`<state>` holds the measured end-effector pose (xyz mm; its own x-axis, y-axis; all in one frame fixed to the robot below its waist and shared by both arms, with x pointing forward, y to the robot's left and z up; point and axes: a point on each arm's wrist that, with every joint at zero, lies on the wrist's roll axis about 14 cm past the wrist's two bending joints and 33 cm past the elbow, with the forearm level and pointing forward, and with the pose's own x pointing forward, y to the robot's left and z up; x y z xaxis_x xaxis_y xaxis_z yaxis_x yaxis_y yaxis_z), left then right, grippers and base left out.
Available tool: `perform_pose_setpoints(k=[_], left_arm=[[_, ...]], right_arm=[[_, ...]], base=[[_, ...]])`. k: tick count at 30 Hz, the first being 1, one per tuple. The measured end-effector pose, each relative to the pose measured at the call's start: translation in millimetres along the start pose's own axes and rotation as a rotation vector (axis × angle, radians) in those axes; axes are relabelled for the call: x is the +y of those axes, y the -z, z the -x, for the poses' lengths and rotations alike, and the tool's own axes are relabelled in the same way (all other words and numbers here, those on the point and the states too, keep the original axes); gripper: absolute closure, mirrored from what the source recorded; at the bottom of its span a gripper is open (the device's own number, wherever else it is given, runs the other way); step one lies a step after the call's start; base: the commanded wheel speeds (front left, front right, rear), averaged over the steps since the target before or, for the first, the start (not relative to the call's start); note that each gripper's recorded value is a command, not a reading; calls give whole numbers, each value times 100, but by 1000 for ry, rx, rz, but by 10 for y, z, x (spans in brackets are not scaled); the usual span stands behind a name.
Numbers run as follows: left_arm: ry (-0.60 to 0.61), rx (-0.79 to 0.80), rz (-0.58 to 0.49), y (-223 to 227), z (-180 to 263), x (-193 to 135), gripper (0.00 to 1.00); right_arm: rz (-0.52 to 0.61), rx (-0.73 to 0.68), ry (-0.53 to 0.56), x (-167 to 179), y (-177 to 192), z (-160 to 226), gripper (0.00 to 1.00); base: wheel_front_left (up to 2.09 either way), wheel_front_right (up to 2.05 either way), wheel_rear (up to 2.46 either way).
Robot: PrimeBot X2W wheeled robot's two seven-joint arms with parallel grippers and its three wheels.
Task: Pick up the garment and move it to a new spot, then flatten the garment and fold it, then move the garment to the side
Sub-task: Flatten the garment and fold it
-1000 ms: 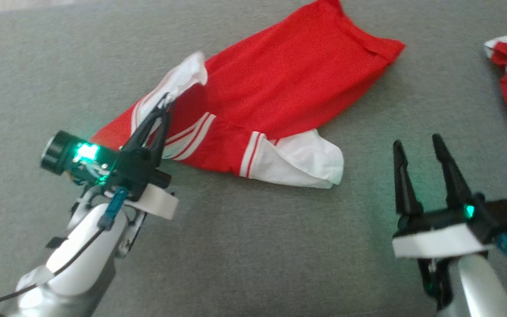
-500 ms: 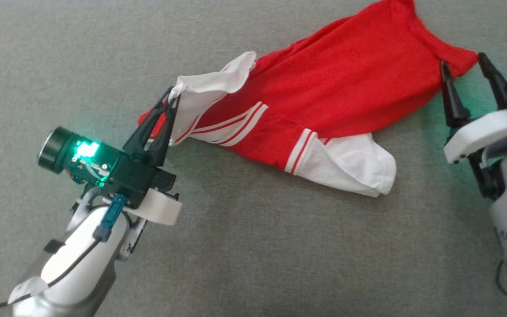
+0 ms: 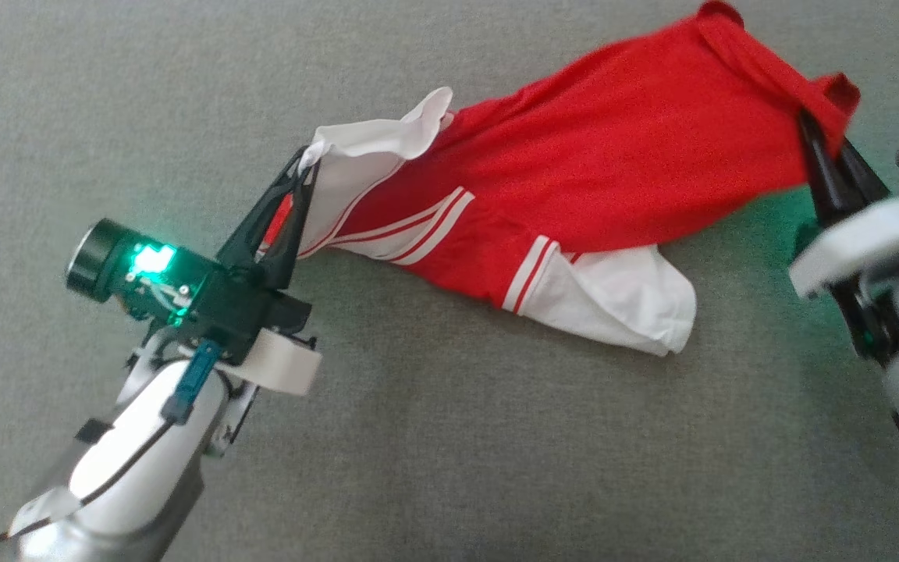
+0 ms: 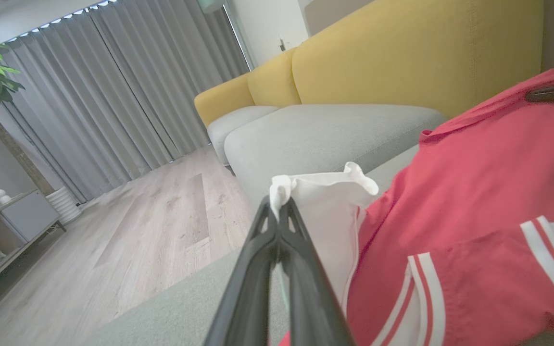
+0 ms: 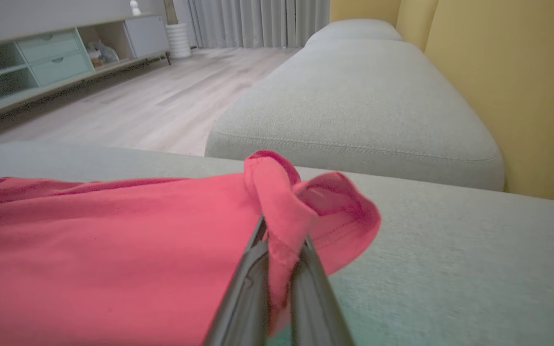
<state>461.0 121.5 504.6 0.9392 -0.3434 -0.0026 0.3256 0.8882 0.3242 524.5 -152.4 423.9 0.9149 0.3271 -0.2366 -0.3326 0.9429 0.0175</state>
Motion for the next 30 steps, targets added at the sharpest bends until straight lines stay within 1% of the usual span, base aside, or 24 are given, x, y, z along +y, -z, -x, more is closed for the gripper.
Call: perform_pose_setpoints(k=[2, 4, 8, 10, 12, 13, 14, 16, 17, 19, 21, 23, 24, 26, 30], left_arm=[[-12, -18, 5, -63, 21, 31, 100], [-23, -31, 13, -102, 50, 71, 100], [-30, -15, 47, -79, 150, 56, 100], [-19, 12, 73, -29, 215, -13, 100], [-6, 40, 101, 23, 280, -93, 100], [-2, 54, 112, 48, 310, -125, 100], [-1, 67, 117, 72, 333, -144, 100], [-6, 76, 118, 92, 348, -141, 100], [-13, 89, 112, 124, 359, -119, 100], [-23, 101, 94, 153, 363, -57, 100], [-35, 107, 80, 160, 357, 6, 100], [-39, 118, 72, 187, 355, 40, 100], [-40, 122, 70, 201, 357, 50, 100], [-43, 129, 70, 229, 363, 64, 100], [-49, 142, 66, 275, 368, 108, 100]], right_arm=[[-21, -22, 0, -44, -9, 195, 100], [-30, 9, 14, -132, 158, 497, 100], [-38, 162, 79, -325, 680, 1300, 100], [-76, 255, 95, -265, 916, 1653, 100], [-134, 349, 88, -94, 1116, 1950, 100], [-169, 381, 85, -4, 1178, 2067, 68], [-198, 403, 86, 54, 1217, 2160, 0], [-216, 405, 95, 65, 1212, 2220, 0], [-234, 377, 114, 36, 1141, 2225, 0], [-253, 277, 154, -94, 872, 2136, 0], [-215, 211, 177, -244, 645, 2046, 0], [-143, 201, 198, -385, 543, 1969, 0], [-126, 198, 208, -429, 512, 1913, 0], [-126, 200, 207, -426, 508, 1764, 0], [-103, 263, 158, -341, 623, 1467, 0]], base=[[0, 0, 0], [0, 0, 0], [0, 0, 0], [0, 0, 0], [0, 0, 0], [0, 0, 0], [0, 0, 0], [0, 0, 0], [0, 0, 0], [0, 0, 0], [0, 0, 0], [0, 0, 0], [0, 0, 0], [0, 0, 0], [0, 0, 0]])
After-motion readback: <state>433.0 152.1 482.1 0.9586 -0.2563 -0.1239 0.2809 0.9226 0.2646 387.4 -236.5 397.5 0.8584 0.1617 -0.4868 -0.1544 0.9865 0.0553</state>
